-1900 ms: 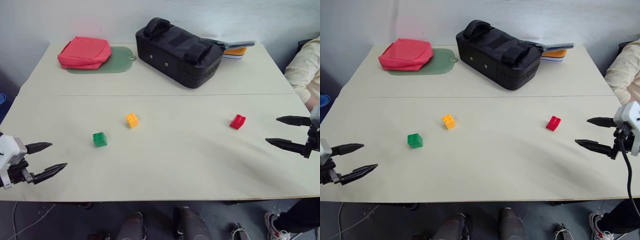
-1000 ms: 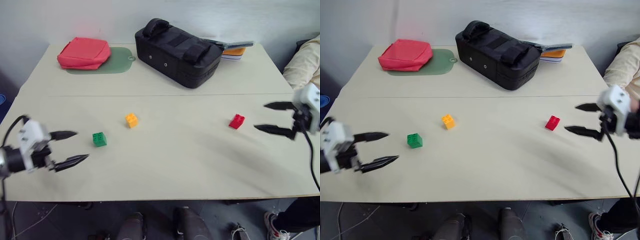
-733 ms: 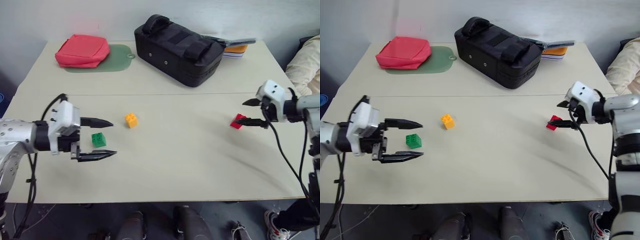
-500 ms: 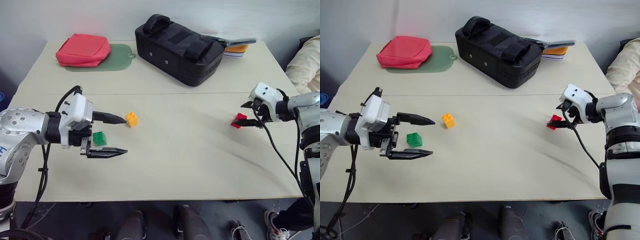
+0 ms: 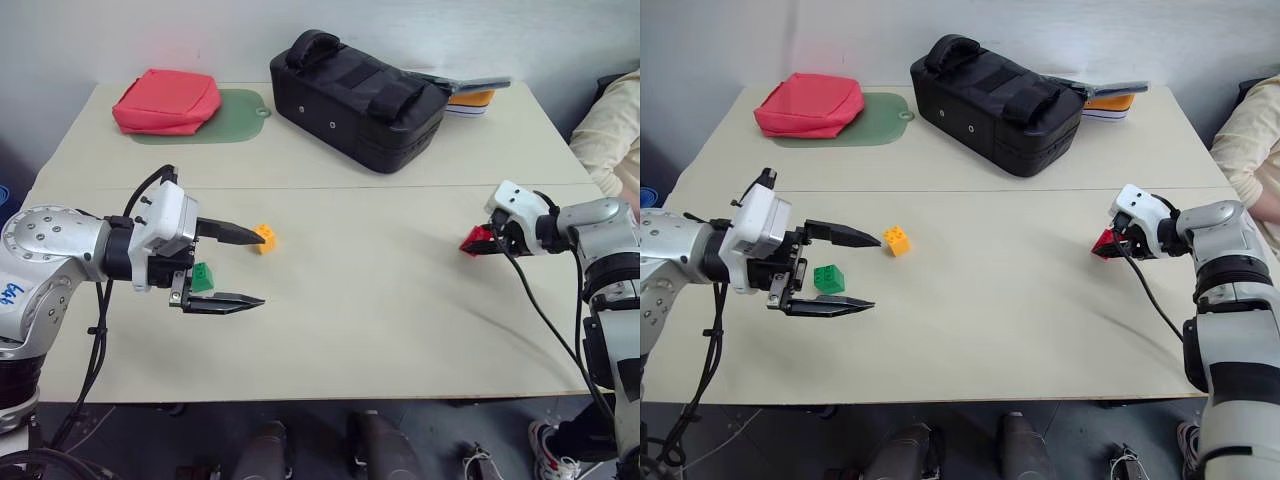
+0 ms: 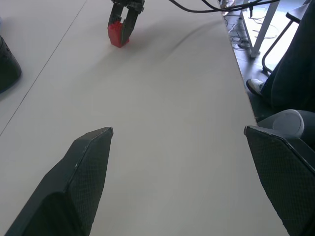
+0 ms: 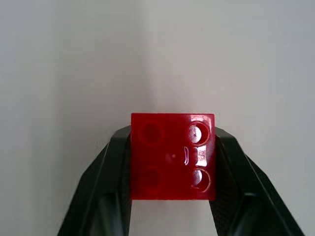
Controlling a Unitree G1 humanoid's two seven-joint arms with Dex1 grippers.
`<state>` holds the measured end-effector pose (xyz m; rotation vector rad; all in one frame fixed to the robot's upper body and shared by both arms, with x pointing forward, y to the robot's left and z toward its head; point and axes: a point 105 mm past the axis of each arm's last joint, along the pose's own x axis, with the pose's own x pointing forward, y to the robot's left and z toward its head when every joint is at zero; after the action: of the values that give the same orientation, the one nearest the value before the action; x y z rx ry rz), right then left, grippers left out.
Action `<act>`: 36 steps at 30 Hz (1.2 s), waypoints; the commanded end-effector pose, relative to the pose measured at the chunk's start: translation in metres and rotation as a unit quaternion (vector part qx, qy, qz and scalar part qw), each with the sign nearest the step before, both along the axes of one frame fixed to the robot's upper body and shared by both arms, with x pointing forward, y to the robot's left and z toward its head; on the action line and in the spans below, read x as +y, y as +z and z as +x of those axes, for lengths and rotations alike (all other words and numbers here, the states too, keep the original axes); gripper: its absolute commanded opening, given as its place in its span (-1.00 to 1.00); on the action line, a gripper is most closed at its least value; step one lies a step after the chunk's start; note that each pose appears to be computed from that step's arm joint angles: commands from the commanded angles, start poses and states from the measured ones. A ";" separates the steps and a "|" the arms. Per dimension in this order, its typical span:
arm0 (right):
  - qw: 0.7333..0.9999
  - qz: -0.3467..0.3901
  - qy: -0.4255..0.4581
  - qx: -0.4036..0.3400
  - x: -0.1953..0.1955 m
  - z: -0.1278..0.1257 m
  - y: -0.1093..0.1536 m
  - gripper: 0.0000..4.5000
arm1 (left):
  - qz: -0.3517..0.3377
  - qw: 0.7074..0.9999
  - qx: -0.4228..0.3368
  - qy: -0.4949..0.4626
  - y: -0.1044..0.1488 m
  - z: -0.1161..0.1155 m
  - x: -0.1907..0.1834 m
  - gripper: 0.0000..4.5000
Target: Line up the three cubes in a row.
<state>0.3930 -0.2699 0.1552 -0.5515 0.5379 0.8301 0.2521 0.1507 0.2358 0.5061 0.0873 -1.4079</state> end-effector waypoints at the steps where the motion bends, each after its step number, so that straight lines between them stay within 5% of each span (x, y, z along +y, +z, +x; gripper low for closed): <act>1: 0.994 0.032 0.101 -0.002 0.015 -0.018 0.021 -0.33 | 0.013 0.999 -0.013 -0.030 0.005 -0.007 -0.005 1.00; 8: 0.957 0.021 0.288 0.011 0.087 -0.092 0.014 -0.33 | 0.054 0.995 0.002 -0.078 -0.011 -0.017 -0.009 1.00; 15: 0.949 -0.027 0.313 0.019 0.119 -0.142 -0.018 -0.33 | 0.082 0.988 0.000 -0.128 -0.024 -0.027 -0.019 1.00; 34: 0.948 -0.052 0.313 0.034 0.125 -0.148 -0.041 -0.33 | 0.077 0.989 -0.015 -0.126 -0.024 -0.022 -0.023 1.00; 36: 0.946 -0.056 0.317 0.034 0.125 -0.149 -0.043 0.00 | 0.076 0.989 -0.016 -0.124 -0.024 -0.021 -0.023 1.00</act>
<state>0.2434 -0.1435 0.1102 -0.7918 0.4840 1.4413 0.2298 0.1290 0.2070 0.6604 0.1367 -1.6485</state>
